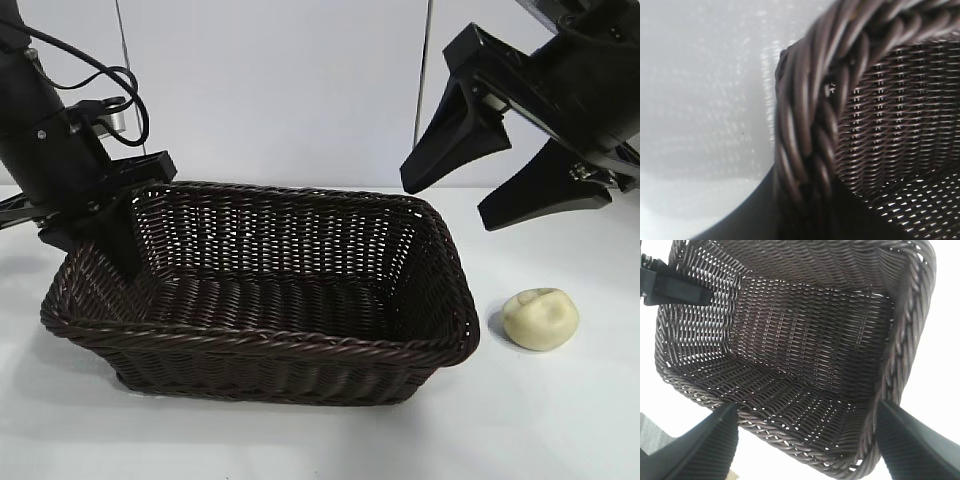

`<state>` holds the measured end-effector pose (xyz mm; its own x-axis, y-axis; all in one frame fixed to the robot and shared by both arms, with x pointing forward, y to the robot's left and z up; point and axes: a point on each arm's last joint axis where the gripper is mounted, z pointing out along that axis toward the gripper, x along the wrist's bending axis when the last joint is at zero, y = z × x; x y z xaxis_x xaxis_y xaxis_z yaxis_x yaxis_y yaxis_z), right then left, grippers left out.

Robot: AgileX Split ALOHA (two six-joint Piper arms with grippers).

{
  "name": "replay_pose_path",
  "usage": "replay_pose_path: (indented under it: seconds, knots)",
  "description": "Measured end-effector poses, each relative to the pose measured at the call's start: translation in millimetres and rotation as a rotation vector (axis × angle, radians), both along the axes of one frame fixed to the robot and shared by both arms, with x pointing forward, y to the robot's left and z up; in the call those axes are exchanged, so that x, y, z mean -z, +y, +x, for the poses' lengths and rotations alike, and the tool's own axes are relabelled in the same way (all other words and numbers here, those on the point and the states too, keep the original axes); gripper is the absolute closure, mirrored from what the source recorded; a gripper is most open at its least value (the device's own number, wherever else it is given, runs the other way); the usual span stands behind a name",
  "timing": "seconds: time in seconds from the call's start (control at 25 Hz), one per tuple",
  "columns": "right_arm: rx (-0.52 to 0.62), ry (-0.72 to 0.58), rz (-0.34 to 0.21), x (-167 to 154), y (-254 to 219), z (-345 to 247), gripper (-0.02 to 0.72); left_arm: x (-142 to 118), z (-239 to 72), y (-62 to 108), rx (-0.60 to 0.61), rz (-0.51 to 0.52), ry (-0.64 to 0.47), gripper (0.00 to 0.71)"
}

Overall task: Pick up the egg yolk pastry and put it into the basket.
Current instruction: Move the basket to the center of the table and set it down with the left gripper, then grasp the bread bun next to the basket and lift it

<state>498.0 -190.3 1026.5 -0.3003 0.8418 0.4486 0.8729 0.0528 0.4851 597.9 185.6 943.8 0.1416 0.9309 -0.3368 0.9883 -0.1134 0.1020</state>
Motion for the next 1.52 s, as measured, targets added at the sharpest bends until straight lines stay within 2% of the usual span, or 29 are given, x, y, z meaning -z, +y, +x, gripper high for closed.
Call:
replay_pose_path:
  seconds: [0.12, 0.2, 0.4, 0.44, 0.52, 0.68, 0.88, 1.08, 1.2, 1.36, 1.52]
  knots:
    - [0.000, 0.000, 0.001, 0, 0, 0, 0.155, 0, 0, 0.0, 0.000, 0.000, 0.000, 0.606]
    - [0.000, 0.000, 0.001, 0, 0, 0, 0.155, 0, 0, -0.2, -0.003, -0.003, -0.001, 0.550]
    - [0.001, 0.000, 0.001, 0, 0, 0, 0.155, -2, 0, -0.8, -0.007, -0.011, -0.002, 0.162]
    - [0.001, 0.000, 0.001, 0, 0, 0, 0.155, -2, -1, -0.9, -0.004, -0.012, 0.003, 0.119]
    - [0.001, 0.000, 0.001, 0, 0, 0, 0.155, -3, -1, -0.9, -0.001, -0.012, 0.009, 0.079]
    - [0.001, 0.000, 0.001, 0, 0, 0, 0.155, -19, -4, -0.1, 0.001, -0.019, -0.032, 0.056]
    - [0.001, 0.000, 0.001, 0, 0, 0, 0.155, -55, -14, 4.9, 0.028, -0.005, -0.125, 0.052]
    - [0.001, 0.000, 0.001, 0, 0, 0, 0.155, -79, -22, 15.4, 0.070, 0.081, -0.197, 0.052]
    - [0.001, 0.000, 0.001, 0, 0, 0, 0.155, -83, -22, 31.1, 0.037, 0.158, -0.188, 0.052]
    - [0.001, 0.000, 0.001, 0, 0, 0, 0.155, -86, -15, 66.3, -0.045, 0.247, -0.190, 0.052]
    - [0.001, 0.000, 0.001, 0, 0, 0, 0.155, -88, -12, 94.4, -0.120, 0.278, -0.179, 0.052]
